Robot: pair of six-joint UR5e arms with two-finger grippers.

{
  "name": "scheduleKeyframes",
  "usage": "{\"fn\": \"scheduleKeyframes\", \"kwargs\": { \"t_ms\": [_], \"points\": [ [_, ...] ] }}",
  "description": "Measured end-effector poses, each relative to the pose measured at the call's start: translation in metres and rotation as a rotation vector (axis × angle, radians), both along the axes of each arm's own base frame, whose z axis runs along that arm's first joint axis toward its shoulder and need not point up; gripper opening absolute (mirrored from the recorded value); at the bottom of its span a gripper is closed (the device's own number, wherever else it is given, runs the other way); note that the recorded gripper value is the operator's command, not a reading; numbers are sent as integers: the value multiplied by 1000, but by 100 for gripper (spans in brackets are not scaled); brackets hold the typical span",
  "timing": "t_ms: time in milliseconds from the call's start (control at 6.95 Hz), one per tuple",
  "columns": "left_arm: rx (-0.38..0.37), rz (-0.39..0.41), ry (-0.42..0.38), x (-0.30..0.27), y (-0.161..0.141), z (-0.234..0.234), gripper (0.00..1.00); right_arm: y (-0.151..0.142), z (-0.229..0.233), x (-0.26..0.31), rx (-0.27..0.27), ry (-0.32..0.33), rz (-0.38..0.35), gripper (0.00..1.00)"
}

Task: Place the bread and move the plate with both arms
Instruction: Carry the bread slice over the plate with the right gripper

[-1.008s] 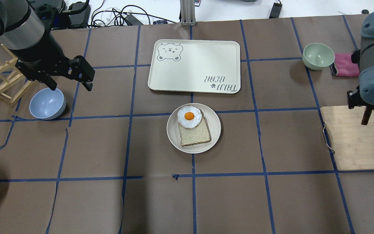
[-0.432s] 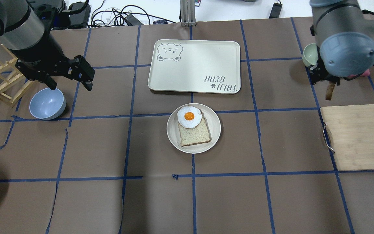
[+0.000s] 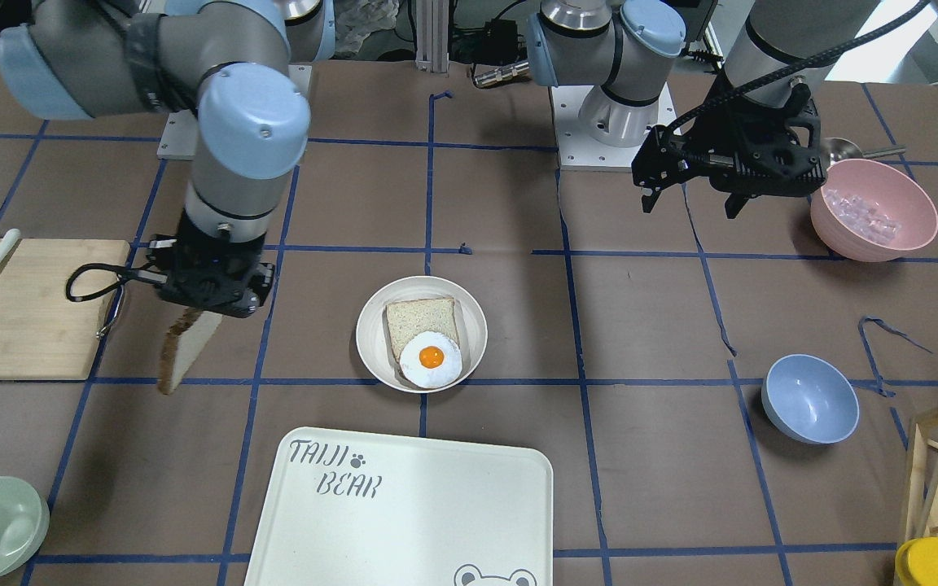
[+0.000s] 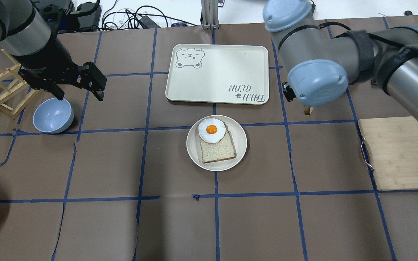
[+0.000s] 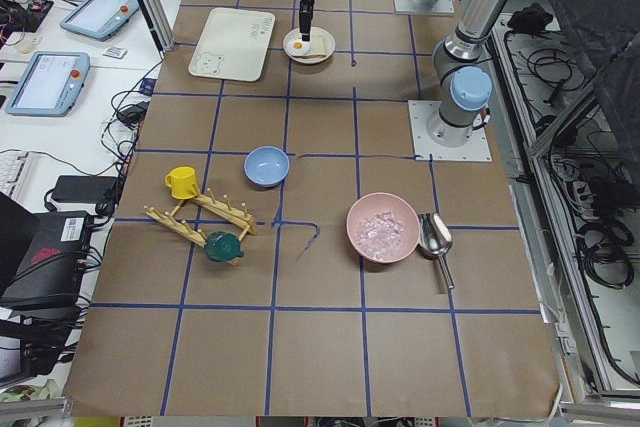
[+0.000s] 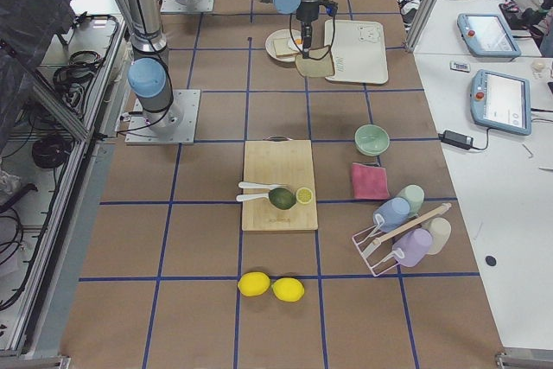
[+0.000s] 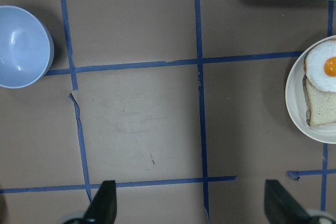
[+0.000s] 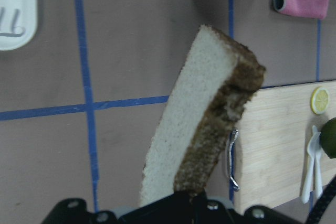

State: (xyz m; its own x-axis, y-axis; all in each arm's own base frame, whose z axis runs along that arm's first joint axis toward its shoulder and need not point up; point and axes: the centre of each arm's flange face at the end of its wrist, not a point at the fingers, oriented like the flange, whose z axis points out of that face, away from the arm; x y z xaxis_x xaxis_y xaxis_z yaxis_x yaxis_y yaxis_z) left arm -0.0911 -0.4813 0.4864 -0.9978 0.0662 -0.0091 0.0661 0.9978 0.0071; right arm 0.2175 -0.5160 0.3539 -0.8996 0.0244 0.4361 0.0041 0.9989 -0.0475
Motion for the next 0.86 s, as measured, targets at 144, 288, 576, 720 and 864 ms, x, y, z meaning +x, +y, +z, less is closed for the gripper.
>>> {"fn": "scheduleKeyframes", "kwargs": {
  "t_ms": [144, 288, 576, 720, 864],
  "points": [
    [2, 0, -1, 0, -1, -1, 100, 13, -10, 45, -15, -19, 6, 0],
    [2, 1, -1, 0, -4, -3, 100, 27, -26, 87, -21, -28, 7, 0],
    [-6, 2, -3, 0, -10, -7, 100, 49, -49, 134, -25, -30, 2, 0],
    [-8, 2, -3, 0, -11, -8, 100, 54, -60, 148, -22, -32, 4, 0],
    [-9, 2, -3, 0, -11, -9, 100, 57, -73, 161, -25, -35, 15, 0]
  ]
}}
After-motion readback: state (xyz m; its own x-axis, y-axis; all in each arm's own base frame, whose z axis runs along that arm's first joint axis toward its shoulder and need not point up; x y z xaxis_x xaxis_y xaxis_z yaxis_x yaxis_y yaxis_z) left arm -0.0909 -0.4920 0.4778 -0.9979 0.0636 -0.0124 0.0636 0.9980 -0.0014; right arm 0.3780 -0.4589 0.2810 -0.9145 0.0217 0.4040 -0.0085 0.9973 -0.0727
